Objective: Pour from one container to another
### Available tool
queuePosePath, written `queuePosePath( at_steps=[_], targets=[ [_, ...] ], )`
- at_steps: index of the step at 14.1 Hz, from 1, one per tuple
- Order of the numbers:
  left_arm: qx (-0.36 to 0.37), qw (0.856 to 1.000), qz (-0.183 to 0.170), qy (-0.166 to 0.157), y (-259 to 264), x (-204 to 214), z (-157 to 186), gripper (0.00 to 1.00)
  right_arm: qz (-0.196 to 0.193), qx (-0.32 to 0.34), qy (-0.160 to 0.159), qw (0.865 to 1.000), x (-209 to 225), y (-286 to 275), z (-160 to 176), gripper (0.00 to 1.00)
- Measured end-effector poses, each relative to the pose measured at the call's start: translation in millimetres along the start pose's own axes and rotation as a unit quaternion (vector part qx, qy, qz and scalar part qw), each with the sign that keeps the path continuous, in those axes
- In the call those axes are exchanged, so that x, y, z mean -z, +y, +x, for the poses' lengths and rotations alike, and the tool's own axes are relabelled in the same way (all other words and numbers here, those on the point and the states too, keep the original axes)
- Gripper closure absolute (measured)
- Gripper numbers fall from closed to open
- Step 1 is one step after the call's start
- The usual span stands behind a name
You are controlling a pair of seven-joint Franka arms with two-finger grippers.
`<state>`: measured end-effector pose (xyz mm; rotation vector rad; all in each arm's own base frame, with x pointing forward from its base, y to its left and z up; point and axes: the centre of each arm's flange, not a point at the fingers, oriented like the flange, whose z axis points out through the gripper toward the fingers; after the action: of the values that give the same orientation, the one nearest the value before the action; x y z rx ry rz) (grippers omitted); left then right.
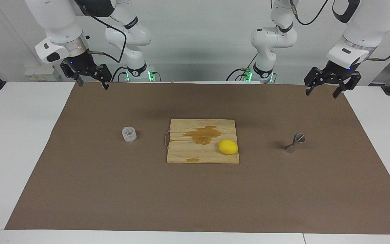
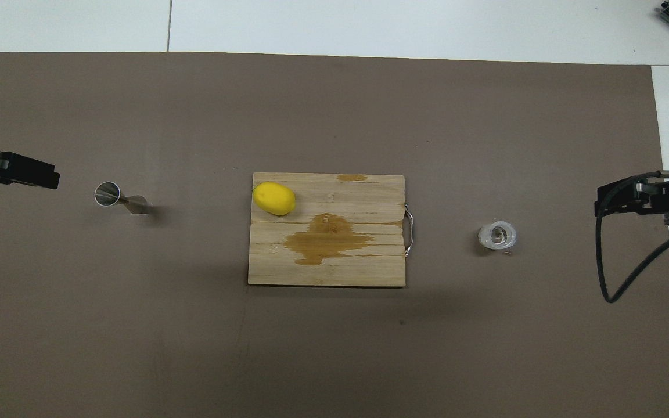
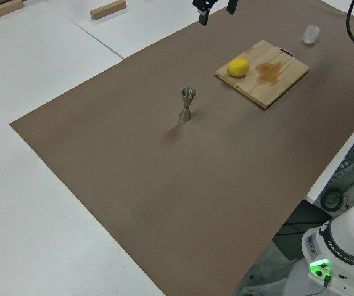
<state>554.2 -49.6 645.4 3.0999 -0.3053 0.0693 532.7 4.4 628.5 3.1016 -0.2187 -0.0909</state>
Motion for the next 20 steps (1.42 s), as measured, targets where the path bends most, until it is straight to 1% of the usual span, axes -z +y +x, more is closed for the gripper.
queuePosePath(
  at_steps=[7,11,20],
  targets=[
    [0.002,1.0,-0.001,-0.001,-1.6,-0.6,0.0,0.0,0.0,0.0,0.0,1.0,0.0,0.0,0.0,0.0],
    [0.003,1.0,-0.002,-0.009,-3.4,-2.2,-1.7,0.0,0.0,0.0,0.0,1.0,0.0,0.0,0.0,0.0],
    [0.003,1.0,-0.003,-0.015,-3.1,-7.1,-0.4,0.0,0.0,0.0,0.0,1.0,0.0,0.0,0.0,0.0]
  ],
)
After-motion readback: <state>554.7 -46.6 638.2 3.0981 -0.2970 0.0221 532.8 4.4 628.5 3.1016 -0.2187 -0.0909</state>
